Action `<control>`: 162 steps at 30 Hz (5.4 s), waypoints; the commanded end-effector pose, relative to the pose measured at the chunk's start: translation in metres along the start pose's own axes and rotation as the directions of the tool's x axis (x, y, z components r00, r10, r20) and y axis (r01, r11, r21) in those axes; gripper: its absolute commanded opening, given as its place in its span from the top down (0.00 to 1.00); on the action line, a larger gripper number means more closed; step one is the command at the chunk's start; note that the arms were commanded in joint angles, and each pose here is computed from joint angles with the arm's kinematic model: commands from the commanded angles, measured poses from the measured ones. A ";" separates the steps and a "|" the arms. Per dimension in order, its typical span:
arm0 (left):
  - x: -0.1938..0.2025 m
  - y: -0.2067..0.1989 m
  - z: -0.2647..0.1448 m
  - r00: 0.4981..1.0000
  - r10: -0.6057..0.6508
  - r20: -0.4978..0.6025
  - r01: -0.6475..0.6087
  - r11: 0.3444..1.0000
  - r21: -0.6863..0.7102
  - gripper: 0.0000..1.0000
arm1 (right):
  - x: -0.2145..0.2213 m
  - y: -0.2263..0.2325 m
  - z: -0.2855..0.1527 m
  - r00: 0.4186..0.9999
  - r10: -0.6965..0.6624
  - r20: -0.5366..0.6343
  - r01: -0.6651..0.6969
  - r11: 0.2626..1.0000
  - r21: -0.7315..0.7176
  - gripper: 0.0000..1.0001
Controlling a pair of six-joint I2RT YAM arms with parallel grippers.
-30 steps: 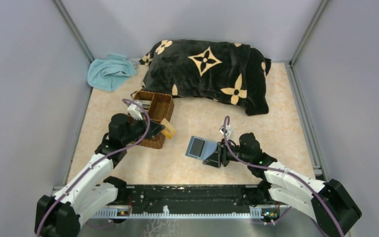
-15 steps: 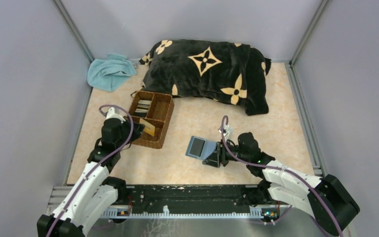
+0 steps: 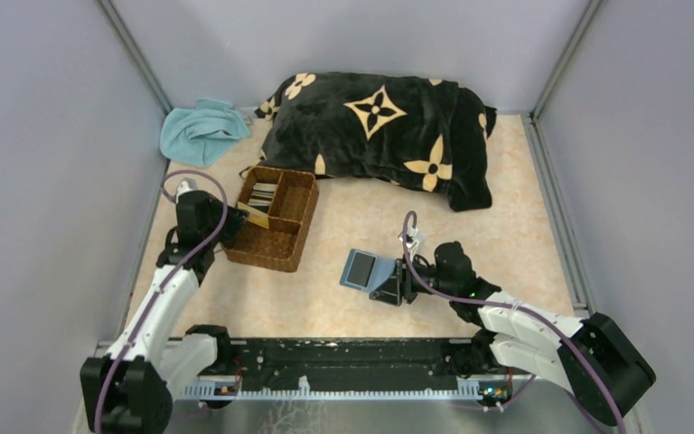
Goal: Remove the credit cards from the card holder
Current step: Place the credit card in the storage box, then adjust the credit card in the storage box.
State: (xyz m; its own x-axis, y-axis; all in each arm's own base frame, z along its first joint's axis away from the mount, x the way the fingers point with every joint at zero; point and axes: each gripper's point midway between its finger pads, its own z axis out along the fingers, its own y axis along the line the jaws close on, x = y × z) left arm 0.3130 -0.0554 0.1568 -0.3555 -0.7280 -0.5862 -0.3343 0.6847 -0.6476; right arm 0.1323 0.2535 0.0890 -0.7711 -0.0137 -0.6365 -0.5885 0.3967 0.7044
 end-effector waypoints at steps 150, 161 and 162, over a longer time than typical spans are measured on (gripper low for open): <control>-0.025 -0.051 0.104 0.980 0.199 -0.009 -0.199 0.980 0.022 0.58 | -0.018 -0.062 0.000 0.979 0.078 0.186 -0.132 0.944 0.302 0.96; 0.118 -0.134 0.000 0.885 0.454 -0.107 -0.370 0.823 0.431 1.00 | -0.035 -0.051 0.019 0.979 0.091 0.185 -0.134 0.963 0.234 1.00; 0.135 -0.130 0.000 0.868 0.478 -0.131 -0.384 0.816 0.433 1.00 | -0.036 -0.048 0.021 0.978 0.097 0.184 -0.136 0.967 0.215 1.00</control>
State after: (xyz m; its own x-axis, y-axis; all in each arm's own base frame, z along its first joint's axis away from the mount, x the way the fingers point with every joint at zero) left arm 0.3373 -0.2152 0.2095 -0.4835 -0.4057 -0.7757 0.1998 0.8116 -0.5490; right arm 0.1748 0.2271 0.0283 -0.8203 0.1492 -0.5522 -0.3169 0.6851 0.6559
